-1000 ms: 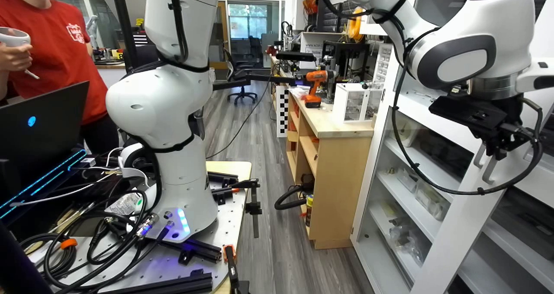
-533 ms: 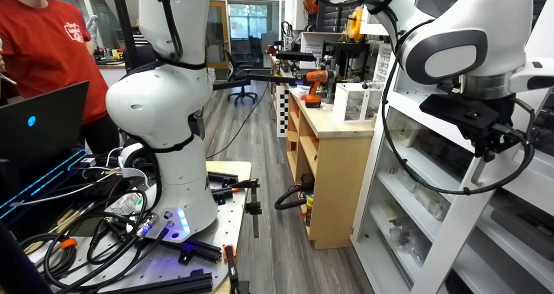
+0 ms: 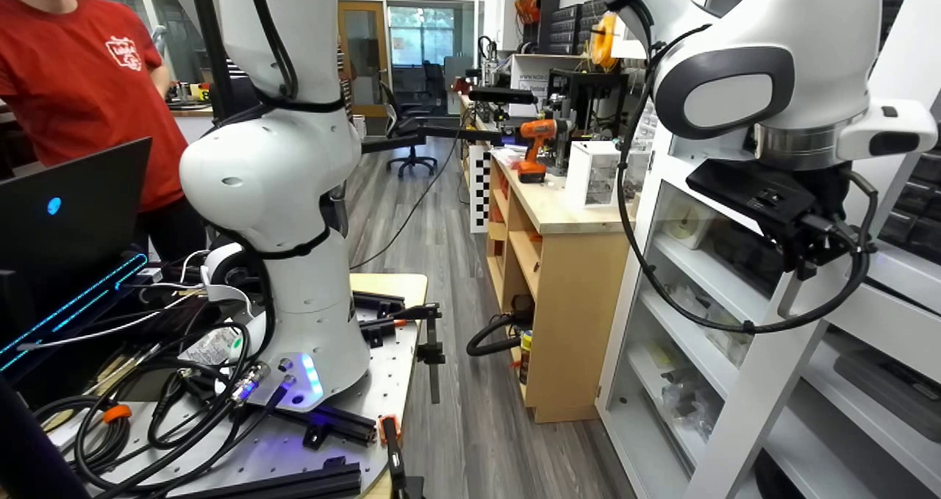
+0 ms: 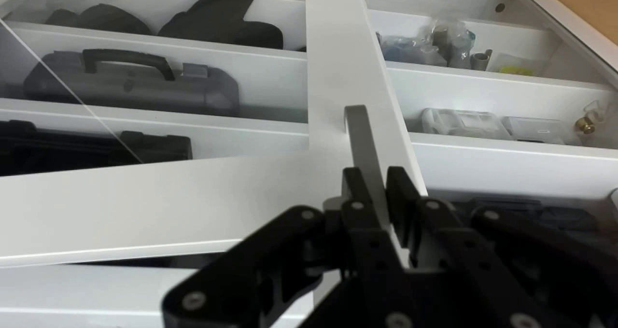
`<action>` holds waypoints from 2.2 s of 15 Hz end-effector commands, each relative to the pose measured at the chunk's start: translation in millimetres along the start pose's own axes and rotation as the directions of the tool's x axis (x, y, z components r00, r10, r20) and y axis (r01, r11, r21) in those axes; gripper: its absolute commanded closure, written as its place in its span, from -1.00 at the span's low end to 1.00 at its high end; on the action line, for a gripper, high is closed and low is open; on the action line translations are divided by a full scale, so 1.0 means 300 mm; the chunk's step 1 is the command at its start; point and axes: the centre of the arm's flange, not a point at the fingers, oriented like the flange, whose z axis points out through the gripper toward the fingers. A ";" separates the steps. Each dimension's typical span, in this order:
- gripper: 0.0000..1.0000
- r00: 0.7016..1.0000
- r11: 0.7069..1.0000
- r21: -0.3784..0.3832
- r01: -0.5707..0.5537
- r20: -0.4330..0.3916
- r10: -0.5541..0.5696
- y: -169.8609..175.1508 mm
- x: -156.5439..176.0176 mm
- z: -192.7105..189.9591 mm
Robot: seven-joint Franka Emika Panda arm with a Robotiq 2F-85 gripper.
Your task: Open the cabinet door
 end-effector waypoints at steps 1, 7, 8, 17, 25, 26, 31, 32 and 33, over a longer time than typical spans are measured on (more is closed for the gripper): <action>0.92 0.998 0.994 -0.096 -0.049 -0.029 0.047 0.173 -0.150 -0.140; 0.22 0.997 0.991 -0.113 -0.073 0.026 0.076 0.195 -0.280 -0.228; 0.17 0.997 0.991 -0.125 -0.050 0.050 0.056 0.183 -0.317 -0.259; -0.96 0.990 0.973 -0.230 0.002 0.137 0.030 0.189 -0.443 -0.373; -1.00 0.940 0.975 -0.195 -0.105 0.300 0.162 -0.005 -0.381 -0.430; -1.00 0.929 0.973 -0.197 -0.122 0.323 0.182 -0.031 -0.376 -0.439; -1.00 0.884 0.942 -0.247 -0.226 0.355 0.305 -0.120 -0.345 -0.533; -1.00 0.879 0.935 -0.256 -0.246 0.349 0.326 -0.128 -0.334 -0.549; -1.00 0.877 0.930 -0.259 -0.262 0.339 0.342 -0.140 -0.322 -0.567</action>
